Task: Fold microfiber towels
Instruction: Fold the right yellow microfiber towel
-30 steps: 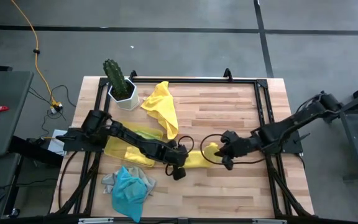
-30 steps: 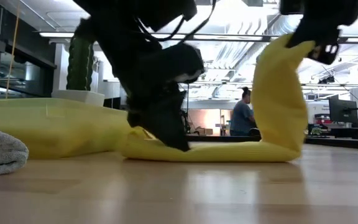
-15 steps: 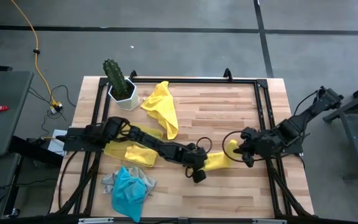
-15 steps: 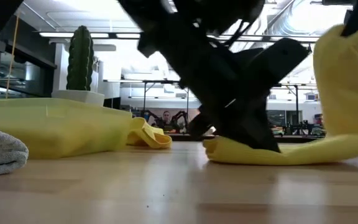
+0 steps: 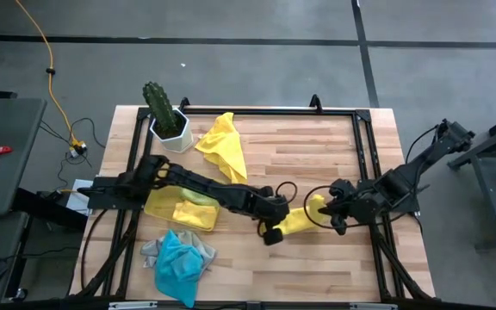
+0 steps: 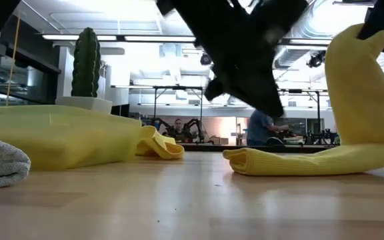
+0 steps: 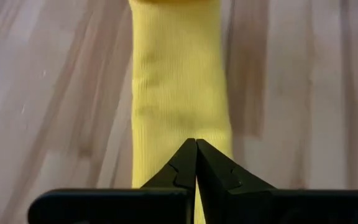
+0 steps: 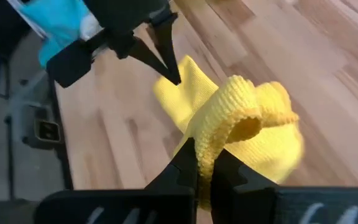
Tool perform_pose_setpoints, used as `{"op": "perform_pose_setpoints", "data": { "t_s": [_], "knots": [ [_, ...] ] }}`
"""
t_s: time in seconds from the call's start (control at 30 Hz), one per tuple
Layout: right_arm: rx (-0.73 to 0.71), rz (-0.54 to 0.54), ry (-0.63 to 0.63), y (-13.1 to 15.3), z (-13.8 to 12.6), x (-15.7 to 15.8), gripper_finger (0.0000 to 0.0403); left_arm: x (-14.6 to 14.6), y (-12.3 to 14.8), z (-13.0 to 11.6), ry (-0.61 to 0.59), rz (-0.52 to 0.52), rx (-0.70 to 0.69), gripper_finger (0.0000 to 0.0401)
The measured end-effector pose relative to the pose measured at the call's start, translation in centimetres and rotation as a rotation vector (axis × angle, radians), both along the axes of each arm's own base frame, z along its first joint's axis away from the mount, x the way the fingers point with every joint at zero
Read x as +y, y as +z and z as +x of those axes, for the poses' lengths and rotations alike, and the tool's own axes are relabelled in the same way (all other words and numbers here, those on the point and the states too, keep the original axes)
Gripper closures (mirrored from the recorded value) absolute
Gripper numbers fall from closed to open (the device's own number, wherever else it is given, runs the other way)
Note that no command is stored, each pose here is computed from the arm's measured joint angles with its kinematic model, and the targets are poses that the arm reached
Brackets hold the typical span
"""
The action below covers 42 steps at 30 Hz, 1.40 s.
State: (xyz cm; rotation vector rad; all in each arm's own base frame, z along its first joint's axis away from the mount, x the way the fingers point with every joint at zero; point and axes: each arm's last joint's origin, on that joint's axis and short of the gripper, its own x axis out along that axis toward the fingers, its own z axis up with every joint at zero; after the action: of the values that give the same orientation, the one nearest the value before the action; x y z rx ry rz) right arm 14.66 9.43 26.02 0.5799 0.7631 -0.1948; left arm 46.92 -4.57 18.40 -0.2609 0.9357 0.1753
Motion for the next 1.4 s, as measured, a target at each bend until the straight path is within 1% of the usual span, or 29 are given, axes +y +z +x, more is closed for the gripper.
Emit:
{"op": "perform_pose_setpoints", "data": {
  "t_s": [0.07, 0.13, 0.27, 0.33, 0.5, 0.53, 0.67, 0.73, 0.9, 1.0, 1.07, 1.17, 1.27, 1.33, 1.4],
  "knots": [
    [-0.025, 0.006, 0.003, 0.0, 0.6, 0.4, 0.0403, -0.7, 1.1, -0.8, -0.011, 0.018, 0.03, 0.0401],
    [-0.039, 0.005, 0.013, -0.2, 1.1, 0.8, 0.0403, -1.5, 1.4, -1.6, -0.021, 0.039, 0.054, 0.0401],
    [-0.047, 0.008, 0.012, -0.8, 2.2, 1.7, 0.0403, -3.4, -0.2, -2.9, -0.045, 0.04, 0.141, 0.0401],
    [-0.044, 0.01, 0.01, -1.2, 2.8, 2.1, 0.0403, -4.4, -0.7, -3.4, -0.048, 0.034, 0.156, 0.0401],
    [-0.022, 0.026, -0.002, -2.4, 4.1, 2.9, 0.0403, -5.9, -2.4, -4.7, -0.01, 0.059, 0.198, 0.0401],
    [-0.033, 0.041, -0.007, -2.6, 4.5, 3.1, 0.0403, -5.9, -2.6, -4.8, 0.007, 0.068, 0.198, 0.0401],
    [-0.033, 0.048, -0.012, -3.4, 5.5, 3.7, 0.0403, -5.3, -3.8, -5.6, 0.097, 0.125, 0.23, 0.0401],
    [-0.019, 0.045, -0.014, -3.8, 5.8, 3.9, 0.0403, -5.0, -4.0, -5.6, 0.114, 0.144, 0.23, 0.0401],
    [-0.015, 0.049, -0.011, -4.7, 6.6, 4.2, 0.0403, -4.1, -5.4, -5.7, 0.099, 0.153, 0.218, 0.0401],
    [-0.017, 0.05, -0.021, -4.9, 7.0, 4.1, 0.0403, -3.8, -5.6, -5.7, 0.101, 0.147, 0.207, 0.0401],
    [-0.02, 0.059, -0.04, -5.1, 7.5, 4.0, 0.0403, -3.8, -5.7, -5.6, 0.091, 0.157, 0.179, 0.0401],
    [-0.008, 0.044, -0.057, -5.9, 8.3, 3.6, 0.0403, -3.9, -5.8, -5.1, 0.066, 0.154, 0.123, 0.0401],
    [-0.016, 0.022, -0.071, -6.5, 9.3, 3.1, 0.0403, -4.0, -5.6, -4.9, 0.031, 0.158, 0.101, 0.0401],
    [-0.034, 0.03, -0.069, -6.8, 10.1, 2.8, 0.0403, -4.0, -5.6, -4.9, 0.03, 0.167, 0.101, 0.0401],
    [-0.015, 0.064, -0.072, -7.3, 10.7, 2.5, 0.0403, -3.8, -5.6, -4.8, 0.035, 0.168, 0.094, 0.0401]
  ]
}}
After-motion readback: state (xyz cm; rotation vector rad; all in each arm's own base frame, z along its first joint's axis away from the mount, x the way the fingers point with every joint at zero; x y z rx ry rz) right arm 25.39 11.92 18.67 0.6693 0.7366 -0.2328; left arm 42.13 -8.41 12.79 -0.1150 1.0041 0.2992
